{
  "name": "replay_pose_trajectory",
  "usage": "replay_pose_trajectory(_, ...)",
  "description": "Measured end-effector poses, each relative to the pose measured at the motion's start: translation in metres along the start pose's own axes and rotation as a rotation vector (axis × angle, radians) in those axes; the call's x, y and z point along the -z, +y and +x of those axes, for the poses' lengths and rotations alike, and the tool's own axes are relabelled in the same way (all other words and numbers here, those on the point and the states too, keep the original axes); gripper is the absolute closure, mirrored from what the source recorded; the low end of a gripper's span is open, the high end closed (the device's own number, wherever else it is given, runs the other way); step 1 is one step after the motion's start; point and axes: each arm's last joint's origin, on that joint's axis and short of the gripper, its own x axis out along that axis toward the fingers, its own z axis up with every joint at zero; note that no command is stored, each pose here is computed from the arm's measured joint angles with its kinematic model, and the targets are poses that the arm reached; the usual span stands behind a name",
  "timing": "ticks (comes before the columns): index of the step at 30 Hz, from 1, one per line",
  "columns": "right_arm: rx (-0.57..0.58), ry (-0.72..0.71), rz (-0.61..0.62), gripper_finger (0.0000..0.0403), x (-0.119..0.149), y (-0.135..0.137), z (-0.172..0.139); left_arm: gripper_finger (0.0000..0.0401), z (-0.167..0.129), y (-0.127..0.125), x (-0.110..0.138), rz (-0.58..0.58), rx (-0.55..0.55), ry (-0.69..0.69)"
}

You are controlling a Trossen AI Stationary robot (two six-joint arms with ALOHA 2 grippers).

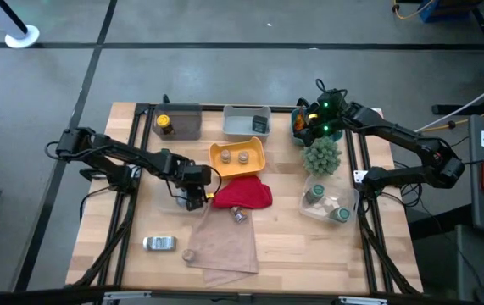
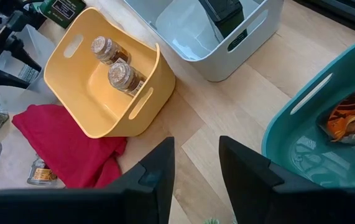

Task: Sort spices by type
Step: Put the white seasoning bottle into the left transparent bin

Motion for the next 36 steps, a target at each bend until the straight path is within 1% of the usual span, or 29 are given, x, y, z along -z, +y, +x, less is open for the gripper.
replay_pose_trajectory(5,0.000,0.000,0.000,0.0276,0.000,0.000,0.000,0.0302,-0.011,-0.003,-0.011,0.018,0.015,-0.031)
replay_pose_trajectory(8,0.000,0.000,-0.001,0.0276,0.000,0.000,0.000,0.0320,-0.014,-0.004,-0.012,0.002,0.016,-0.035)
replay_pose_trajectory(12,0.000,0.000,0.000,0.0276,0.000,0.000,0.000,0.0323,-0.015,-0.003,-0.011,-0.005,0.013,-0.028)
replay_pose_trajectory(15,0.000,0.000,0.000,0.0276,0.000,0.000,0.000,0.0301,-0.015,-0.003,-0.011,-0.016,0.010,-0.029)
replay_pose_trajectory(22,0.000,0.000,0.000,0.0276,0.000,0.000,0.000,0.0213,-0.015,-0.003,-0.011,-0.034,-0.004,-0.029)
replay_pose_trajectory(25,0.000,0.000,0.000,0.0276,0.000,0.000,0.000,0.0188,-0.015,-0.003,-0.010,-0.034,0.016,-0.017)
replay_pose_trajectory(30,0.000,0.000,0.000,0.0276,0.000,0.000,0.000,0.0170,-0.015,-0.003,-0.009,-0.032,0.025,0.001)
replay_pose_trajectory(36,0.000,0.000,0.000,0.0276,0.000,0.000,0.000,0.0169,-0.008,-0.001,-0.001,-0.035,0.014,0.030)
